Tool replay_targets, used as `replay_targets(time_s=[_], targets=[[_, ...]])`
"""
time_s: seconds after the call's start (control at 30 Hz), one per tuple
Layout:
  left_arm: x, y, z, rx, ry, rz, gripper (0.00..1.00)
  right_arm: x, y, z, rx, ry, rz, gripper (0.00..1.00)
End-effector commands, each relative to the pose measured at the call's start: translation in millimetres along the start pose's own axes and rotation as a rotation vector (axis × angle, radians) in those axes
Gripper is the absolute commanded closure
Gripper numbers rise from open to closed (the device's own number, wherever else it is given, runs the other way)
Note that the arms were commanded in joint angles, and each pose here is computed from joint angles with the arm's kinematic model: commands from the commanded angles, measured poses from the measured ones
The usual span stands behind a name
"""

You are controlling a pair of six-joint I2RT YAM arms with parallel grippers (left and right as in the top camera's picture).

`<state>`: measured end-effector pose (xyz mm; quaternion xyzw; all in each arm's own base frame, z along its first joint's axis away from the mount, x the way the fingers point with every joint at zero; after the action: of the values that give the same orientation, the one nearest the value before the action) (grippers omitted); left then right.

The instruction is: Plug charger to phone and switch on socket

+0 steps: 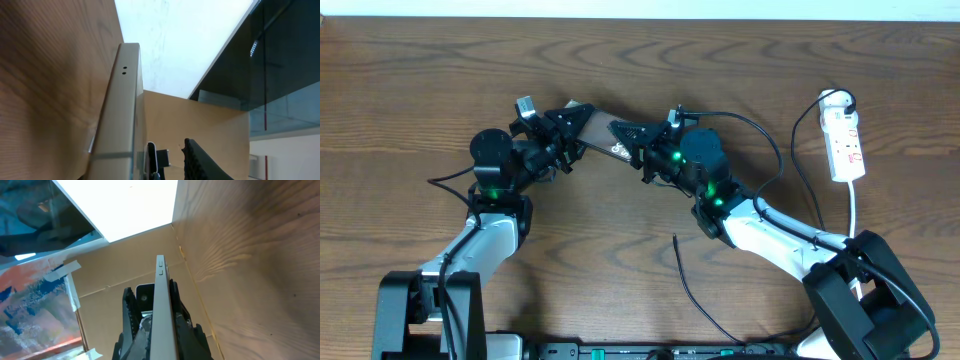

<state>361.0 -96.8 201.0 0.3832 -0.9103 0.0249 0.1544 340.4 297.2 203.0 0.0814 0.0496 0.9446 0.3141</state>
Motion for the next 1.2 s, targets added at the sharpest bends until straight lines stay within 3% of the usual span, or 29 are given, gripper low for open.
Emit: replay_targets(time_s=[0.0, 0.7, 1.17], targets=[[3, 1, -5, 0.014, -0.076, 0.007, 0.71, 29, -5, 10, -0.020, 0.009, 0.118, 0.99], [1, 1, -5, 0.017, -0.078, -0.012, 0.75, 53, -9, 6, -0.011, 0.016, 0.139, 0.99], [-2, 1, 1, -0.010, -0.066, -0.026, 0.86, 58, -10, -5, 0.046, 0.008, 0.146, 0.99]])
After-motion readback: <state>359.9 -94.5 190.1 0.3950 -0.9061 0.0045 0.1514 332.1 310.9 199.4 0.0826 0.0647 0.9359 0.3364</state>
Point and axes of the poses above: each gripper's point midway between its finger pads, its own y axis back along the fingers, its own z axis along the line the jaws close on, x = y × z, the point moved 5 cm from there along y, back along the fingers, and after that the axes turned 7 degrees about y, right-handed, at the moved point
